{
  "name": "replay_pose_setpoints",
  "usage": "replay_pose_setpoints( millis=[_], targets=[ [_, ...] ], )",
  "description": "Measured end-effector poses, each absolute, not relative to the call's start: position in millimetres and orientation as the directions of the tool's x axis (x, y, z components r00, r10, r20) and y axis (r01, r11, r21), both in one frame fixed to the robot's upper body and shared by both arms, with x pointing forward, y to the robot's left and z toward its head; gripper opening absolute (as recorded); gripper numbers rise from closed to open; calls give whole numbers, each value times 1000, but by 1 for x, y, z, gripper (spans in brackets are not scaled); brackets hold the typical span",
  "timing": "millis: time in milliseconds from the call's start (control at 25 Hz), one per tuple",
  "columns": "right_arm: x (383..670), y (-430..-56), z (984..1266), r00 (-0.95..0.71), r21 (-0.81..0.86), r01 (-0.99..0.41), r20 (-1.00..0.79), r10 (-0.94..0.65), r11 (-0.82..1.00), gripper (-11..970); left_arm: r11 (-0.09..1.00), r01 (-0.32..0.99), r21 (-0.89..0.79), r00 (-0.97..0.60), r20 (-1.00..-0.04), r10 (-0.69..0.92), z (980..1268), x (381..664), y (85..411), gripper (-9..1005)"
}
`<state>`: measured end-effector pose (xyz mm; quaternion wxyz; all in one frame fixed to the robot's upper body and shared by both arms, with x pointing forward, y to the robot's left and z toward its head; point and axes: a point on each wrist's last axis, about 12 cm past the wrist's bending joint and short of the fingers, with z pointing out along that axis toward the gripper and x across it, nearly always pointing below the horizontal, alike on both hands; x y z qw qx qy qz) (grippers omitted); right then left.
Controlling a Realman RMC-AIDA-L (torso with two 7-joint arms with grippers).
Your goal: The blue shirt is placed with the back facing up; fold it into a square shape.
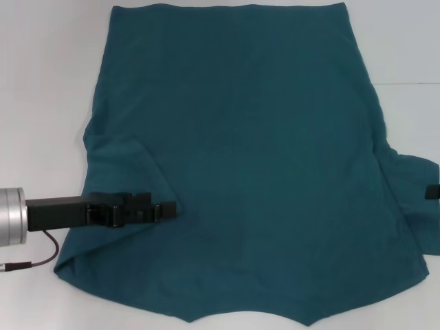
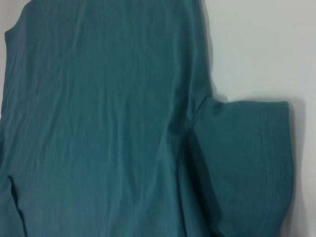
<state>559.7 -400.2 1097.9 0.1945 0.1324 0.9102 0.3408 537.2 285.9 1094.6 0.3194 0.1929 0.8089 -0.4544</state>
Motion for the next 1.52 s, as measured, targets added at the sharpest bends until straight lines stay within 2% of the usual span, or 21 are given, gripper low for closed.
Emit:
replay_pose_setpoints(
  millis=[1520],
  targets=[
    [566,-385,1086,-879,662,92,-296,373,744,732,531,589,-609,-726,-688,17,1090,536,285,949]
  ],
)
